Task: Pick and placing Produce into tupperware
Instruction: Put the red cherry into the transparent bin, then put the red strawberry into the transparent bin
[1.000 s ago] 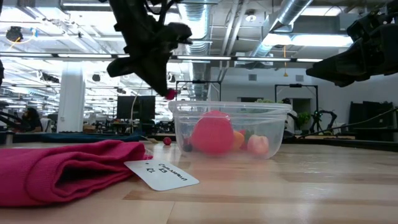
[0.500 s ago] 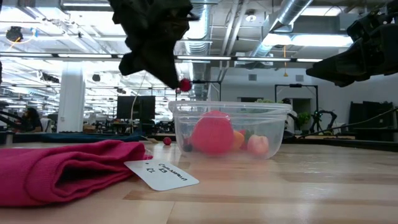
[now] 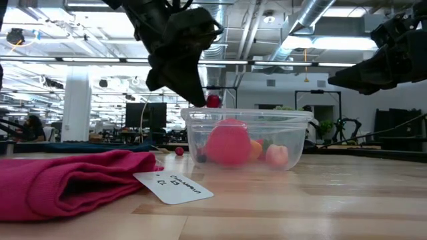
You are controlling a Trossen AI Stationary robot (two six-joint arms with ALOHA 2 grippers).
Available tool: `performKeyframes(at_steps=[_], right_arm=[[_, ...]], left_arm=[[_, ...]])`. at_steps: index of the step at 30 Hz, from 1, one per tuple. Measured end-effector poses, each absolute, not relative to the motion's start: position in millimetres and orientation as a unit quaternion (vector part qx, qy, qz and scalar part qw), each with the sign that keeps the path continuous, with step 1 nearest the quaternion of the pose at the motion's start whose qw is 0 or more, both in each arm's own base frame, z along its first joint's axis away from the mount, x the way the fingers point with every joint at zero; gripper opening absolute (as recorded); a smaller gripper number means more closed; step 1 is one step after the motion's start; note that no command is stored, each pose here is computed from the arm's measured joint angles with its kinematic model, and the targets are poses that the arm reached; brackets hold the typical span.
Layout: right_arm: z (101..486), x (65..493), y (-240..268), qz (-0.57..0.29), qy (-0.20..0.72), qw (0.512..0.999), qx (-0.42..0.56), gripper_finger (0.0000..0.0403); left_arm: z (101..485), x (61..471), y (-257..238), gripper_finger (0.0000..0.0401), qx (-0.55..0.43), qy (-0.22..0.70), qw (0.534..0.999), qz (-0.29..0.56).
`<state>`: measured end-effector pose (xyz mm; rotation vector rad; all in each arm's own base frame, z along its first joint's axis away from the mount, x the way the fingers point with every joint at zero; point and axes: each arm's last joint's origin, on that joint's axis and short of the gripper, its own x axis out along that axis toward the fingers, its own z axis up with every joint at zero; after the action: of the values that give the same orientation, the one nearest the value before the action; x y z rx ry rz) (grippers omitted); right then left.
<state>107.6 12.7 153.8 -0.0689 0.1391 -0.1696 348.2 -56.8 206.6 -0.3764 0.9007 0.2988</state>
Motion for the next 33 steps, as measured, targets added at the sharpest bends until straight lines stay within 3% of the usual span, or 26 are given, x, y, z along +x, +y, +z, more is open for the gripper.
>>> performKeyframes(at_steps=[6,14,21,33], right_arm=[[153.6,107.6,12.8,-0.084,0.07,0.993,-0.035,0.0224],[153.7,107.6,12.7,-0.085,0.07,0.993,-0.035,0.0224],[153.7,107.6,12.8,-0.084,0.07,0.993,-0.035,0.0224],[153.7,107.6,12.7,-0.084,0.07,0.993,-0.035,0.0224]], left_arm=[[204.7,350.0,-57.4,0.0013,-0.128,0.437,0.883,0.114],[204.9,350.4,-55.1,0.0076,-0.126,0.434,0.884,0.122],[208.6,346.5,-46.1,0.0097,-0.162,0.388,0.871,0.255],[214.3,336.0,2.4,0.0071,-0.307,0.336,0.793,0.405]])
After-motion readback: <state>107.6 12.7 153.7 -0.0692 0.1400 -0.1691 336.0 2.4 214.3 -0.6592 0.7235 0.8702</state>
